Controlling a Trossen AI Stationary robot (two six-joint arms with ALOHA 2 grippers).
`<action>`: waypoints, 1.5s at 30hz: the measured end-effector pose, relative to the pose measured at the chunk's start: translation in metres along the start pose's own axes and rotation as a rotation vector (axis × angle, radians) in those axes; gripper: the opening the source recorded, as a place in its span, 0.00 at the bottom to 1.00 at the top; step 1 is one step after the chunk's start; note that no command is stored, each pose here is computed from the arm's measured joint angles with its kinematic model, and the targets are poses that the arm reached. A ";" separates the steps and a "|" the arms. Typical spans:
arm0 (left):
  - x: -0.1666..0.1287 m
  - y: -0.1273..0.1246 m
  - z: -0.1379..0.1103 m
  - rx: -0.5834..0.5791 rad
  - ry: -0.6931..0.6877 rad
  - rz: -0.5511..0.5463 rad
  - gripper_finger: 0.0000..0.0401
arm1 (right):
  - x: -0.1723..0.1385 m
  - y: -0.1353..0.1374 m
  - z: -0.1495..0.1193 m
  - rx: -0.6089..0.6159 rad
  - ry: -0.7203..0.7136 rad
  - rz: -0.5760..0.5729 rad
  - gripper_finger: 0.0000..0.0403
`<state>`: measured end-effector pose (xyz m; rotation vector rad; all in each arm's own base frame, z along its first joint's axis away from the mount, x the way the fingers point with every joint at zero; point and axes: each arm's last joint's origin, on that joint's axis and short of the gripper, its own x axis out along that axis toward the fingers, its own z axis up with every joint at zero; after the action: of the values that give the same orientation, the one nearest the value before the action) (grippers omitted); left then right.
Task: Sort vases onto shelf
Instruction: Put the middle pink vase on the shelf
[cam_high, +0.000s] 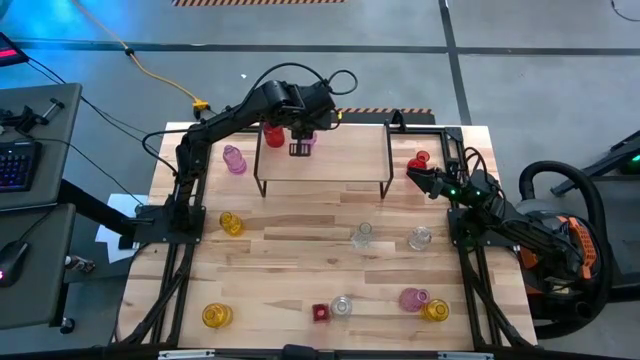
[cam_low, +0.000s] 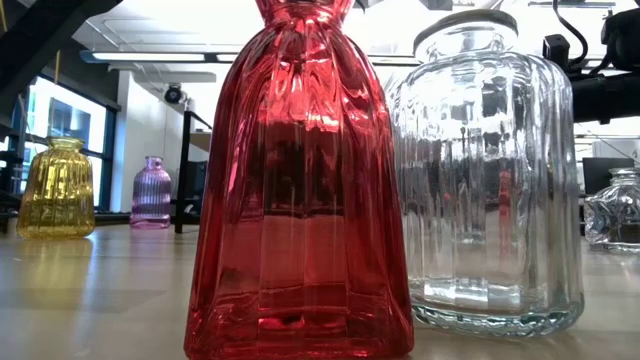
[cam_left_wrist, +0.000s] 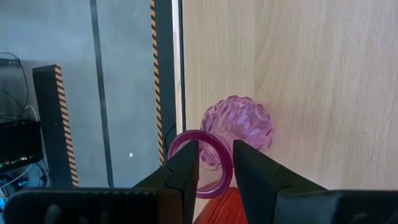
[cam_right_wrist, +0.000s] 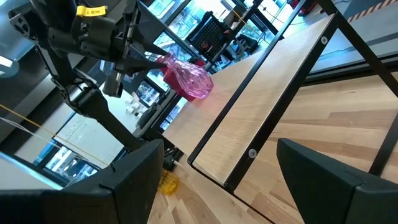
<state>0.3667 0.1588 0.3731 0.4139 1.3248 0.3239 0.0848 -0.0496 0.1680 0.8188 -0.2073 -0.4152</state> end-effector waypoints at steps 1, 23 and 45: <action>0.000 0.000 0.000 -0.006 -0.003 0.002 0.22 | 0.000 0.000 0.000 0.000 0.000 0.000 0.75; -0.006 -0.011 0.009 -0.022 -0.016 0.033 0.22 | 0.000 0.000 0.000 -0.003 0.000 0.000 0.75; -0.018 -0.003 0.010 -0.057 -0.065 0.095 0.22 | 0.000 0.000 0.000 -0.003 0.004 0.003 0.75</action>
<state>0.3723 0.1472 0.3887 0.4362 1.2318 0.4230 0.0849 -0.0495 0.1679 0.8161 -0.2043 -0.4104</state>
